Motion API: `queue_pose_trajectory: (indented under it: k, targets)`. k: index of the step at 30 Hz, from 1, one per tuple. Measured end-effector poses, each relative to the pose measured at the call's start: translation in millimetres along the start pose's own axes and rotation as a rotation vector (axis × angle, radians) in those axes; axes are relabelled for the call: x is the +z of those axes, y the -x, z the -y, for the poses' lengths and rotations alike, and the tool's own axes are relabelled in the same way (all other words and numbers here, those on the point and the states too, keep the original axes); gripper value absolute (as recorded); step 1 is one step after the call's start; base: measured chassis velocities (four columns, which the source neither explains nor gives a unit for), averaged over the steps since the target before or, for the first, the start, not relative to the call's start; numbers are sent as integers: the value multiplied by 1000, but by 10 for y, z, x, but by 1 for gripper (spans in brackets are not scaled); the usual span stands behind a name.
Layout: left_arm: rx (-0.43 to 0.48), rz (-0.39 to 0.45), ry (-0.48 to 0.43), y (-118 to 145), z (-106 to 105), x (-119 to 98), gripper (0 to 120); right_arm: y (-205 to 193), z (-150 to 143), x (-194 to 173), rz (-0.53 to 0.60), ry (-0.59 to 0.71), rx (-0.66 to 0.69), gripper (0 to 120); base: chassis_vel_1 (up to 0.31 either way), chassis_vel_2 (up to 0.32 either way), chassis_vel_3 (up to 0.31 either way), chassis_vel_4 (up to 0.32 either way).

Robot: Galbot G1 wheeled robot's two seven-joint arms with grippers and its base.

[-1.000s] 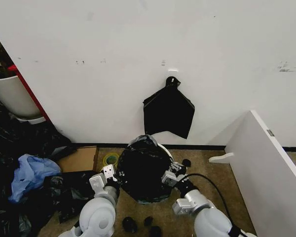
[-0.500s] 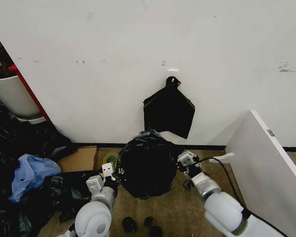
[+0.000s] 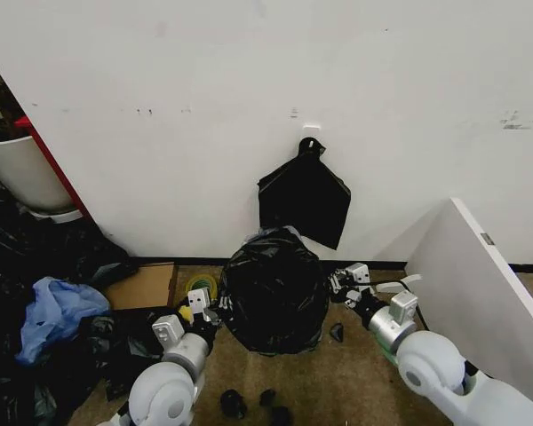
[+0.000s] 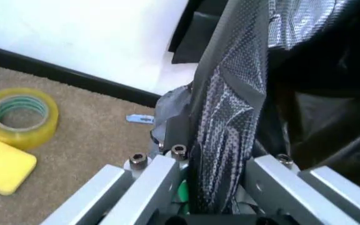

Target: Place the garbage bag over the trash bin.

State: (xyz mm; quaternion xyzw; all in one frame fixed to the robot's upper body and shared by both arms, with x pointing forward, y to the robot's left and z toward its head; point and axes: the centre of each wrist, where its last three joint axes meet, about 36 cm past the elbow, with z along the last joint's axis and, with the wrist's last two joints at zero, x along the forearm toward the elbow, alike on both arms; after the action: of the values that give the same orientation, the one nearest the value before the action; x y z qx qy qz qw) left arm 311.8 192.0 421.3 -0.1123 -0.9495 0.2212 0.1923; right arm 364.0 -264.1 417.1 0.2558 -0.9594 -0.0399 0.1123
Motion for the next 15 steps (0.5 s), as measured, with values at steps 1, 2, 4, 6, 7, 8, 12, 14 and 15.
queue_pose_trajectory:
  k: [1,2,4,6,7,8,12,14,15]
  targets:
    - [-3,-1,2,0,-2,-3,1,-8,12,13,4,1,1,0,0,0,0,0]
    - [-7,-2,3,1,-4,-6,1,-20,22,19,8,2,2,0,0,0,0,0]
    - [-18,-4,6,10,-15,-12,1,-47,41,28,17,5,3,3,0,0,0,0]
    - [-31,-8,9,23,-28,-9,1,-73,54,28,29,14,-4,8,0,0,0,0]
    - [-38,-10,10,30,-35,-7,1,-87,62,21,35,20,-8,11,0,0,0,0]
    - [-60,-17,10,54,-56,-2,1,-123,87,-15,48,42,-16,18,0,0,0,0]
    - [-93,-31,2,88,-84,17,1,-176,134,-115,59,102,-33,32,0,0,0,0]
    - [-99,-34,2,93,-91,24,1,-195,173,-159,58,127,-50,36,0,0,0,0]
    - [-99,-34,4,93,-94,25,1,-206,197,-185,53,141,-63,40,0,0,0,0]
